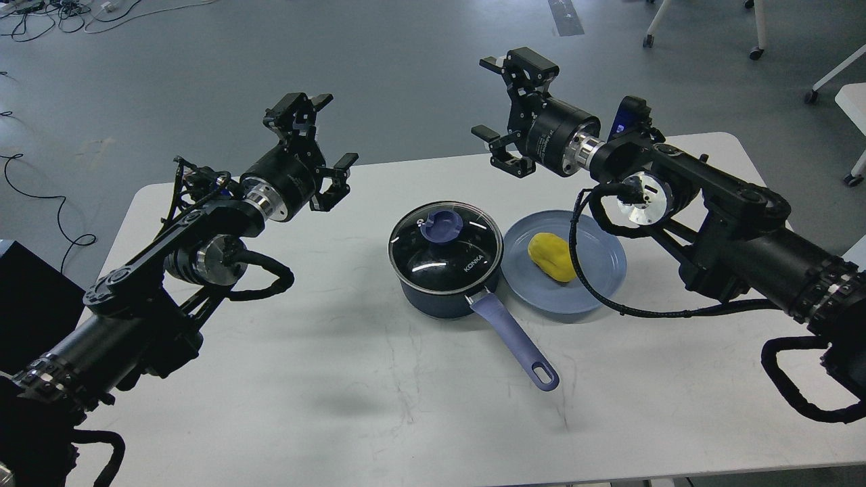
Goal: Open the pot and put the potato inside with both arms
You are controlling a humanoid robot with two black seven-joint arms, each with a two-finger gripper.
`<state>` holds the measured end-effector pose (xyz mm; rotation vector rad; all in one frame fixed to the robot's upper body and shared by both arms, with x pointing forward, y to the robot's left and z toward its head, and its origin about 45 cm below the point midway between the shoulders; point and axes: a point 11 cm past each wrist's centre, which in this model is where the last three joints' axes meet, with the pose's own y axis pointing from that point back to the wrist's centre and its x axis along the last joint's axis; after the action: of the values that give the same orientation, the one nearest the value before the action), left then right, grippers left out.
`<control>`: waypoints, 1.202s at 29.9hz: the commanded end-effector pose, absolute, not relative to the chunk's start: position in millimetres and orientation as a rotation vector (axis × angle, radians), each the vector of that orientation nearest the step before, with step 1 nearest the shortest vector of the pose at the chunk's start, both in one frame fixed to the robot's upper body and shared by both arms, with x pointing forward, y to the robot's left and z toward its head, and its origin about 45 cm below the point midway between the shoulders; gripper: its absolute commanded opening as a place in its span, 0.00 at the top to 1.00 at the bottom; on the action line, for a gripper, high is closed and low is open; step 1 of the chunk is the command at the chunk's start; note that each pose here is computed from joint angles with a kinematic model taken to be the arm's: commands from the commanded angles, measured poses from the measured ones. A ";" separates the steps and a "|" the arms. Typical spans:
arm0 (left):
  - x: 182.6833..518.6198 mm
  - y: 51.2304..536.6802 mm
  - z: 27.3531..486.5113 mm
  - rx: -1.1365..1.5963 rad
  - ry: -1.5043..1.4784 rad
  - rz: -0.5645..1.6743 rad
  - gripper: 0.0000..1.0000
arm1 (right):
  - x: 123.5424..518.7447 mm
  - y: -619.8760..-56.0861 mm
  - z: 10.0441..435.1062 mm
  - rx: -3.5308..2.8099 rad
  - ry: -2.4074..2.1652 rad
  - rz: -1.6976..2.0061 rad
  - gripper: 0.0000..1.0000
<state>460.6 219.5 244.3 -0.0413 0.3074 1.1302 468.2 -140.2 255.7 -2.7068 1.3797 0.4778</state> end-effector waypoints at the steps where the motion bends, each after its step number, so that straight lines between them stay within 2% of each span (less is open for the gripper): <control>1: 460.6 218.6 248.4 0.049 0.166 1.129 0.02 | 469.6 -144.9 256.8 -2.686 1.393 0.482 0.00; 7: 468.7 221.0 282.4 0.227 -0.264 1.108 0.02 | 472.8 -158.6 260.0 -2.657 1.422 0.477 0.00; 9: 452.0 209.9 313.1 0.123 -0.398 1.025 0.02 | 474.2 -168.8 259.4 -2.617 1.445 0.494 0.00; 12: 438.3 197.9 315.3 0.061 -0.436 0.967 0.02 | 474.6 -177.4 258.3 -2.604 1.464 0.497 0.00; 15: 432.8 193.7 301.2 0.148 -0.552 0.923 0.02 | 476.1 -195.4 258.1 -2.588 1.506 0.485 0.00; 17: 422.8 183.8 273.8 0.318 -0.752 0.803 0.02 | 478.2 -212.4 261.1 -2.551 1.545 0.479 0.00; 20: 421.8 182.7 260.4 0.428 -0.939 0.744 0.02 | 479.3 -226.2 259.7 -2.504 1.580 0.495 0.00; 26: 413.0 134.7 225.4 0.498 -1.145 0.561 0.02 | 486.5 -266.6 266.8 -2.383 1.683 0.490 0.00; 32: 409.8 121.6 217.8 0.521 -1.248 0.480 0.02 | 485.8 -325.8 268.0 -2.241 1.806 0.529 0.00; 36: 404.9 111.7 210.3 0.526 -1.305 0.418 0.02 | 484.4 -340.8 265.2 -2.211 1.848 0.540 0.00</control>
<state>407.9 117.5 215.7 0.5211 -1.2637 0.4605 485.5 -330.4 266.7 -2.2315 1.8203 0.5344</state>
